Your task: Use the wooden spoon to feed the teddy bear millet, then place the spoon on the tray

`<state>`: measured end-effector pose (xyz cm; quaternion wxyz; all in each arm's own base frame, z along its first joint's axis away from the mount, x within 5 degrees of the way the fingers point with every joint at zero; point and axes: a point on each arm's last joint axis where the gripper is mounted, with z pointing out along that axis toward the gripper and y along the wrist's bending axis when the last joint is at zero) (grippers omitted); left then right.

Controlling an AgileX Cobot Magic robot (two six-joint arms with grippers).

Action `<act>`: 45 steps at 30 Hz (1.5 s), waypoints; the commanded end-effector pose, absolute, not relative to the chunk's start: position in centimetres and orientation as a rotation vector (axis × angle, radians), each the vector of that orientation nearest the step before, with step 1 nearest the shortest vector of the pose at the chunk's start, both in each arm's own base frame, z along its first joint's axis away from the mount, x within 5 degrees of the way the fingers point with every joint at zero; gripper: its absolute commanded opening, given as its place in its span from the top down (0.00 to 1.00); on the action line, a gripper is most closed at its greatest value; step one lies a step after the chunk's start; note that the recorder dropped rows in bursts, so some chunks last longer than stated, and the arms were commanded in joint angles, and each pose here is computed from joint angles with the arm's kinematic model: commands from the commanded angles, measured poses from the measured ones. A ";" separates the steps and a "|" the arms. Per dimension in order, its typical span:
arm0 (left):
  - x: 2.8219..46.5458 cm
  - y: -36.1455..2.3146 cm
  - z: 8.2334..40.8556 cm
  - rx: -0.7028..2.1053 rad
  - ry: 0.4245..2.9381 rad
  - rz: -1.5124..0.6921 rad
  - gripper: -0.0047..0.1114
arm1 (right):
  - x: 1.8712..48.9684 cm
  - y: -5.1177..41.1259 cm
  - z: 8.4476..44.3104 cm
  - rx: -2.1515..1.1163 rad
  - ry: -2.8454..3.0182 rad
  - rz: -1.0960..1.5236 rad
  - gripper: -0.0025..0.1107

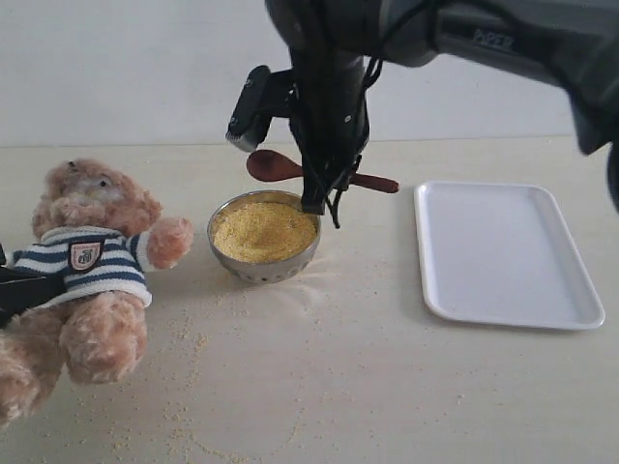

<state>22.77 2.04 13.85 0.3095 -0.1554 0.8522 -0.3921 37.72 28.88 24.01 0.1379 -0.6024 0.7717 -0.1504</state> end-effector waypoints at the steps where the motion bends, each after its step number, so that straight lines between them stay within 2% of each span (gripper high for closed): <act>1: 22.8 2.2 14.9 -0.388 2.211 -1.007 0.92 | 38.2 29.9 21.4 -1.783 2.184 -0.668 0.98; 4: 22.8 2.1 15.3 -0.374 2.197 -0.997 0.92 | 38.3 30.4 20.3 -1.806 2.143 -0.777 0.98; 9: 22.7 2.2 15.6 -0.345 2.191 -0.976 0.92 | 37.6 31.5 19.8 -1.879 2.081 -0.808 0.98; 21: 22.7 2.2 15.6 -0.341 2.191 -0.973 0.92 | 35.1 34.1 19.4 -2.118 1.925 -0.721 0.98; 28: 22.7 2.2 15.6 -0.341 2.191 -0.973 0.92 | 35.5 33.8 19.6 -2.058 1.943 -0.778 0.98; 45: 22.7 1.9 15.8 -0.324 2.169 -1.012 0.92 | 36.0 33.2 18.7 -2.029 2.033 -0.694 0.98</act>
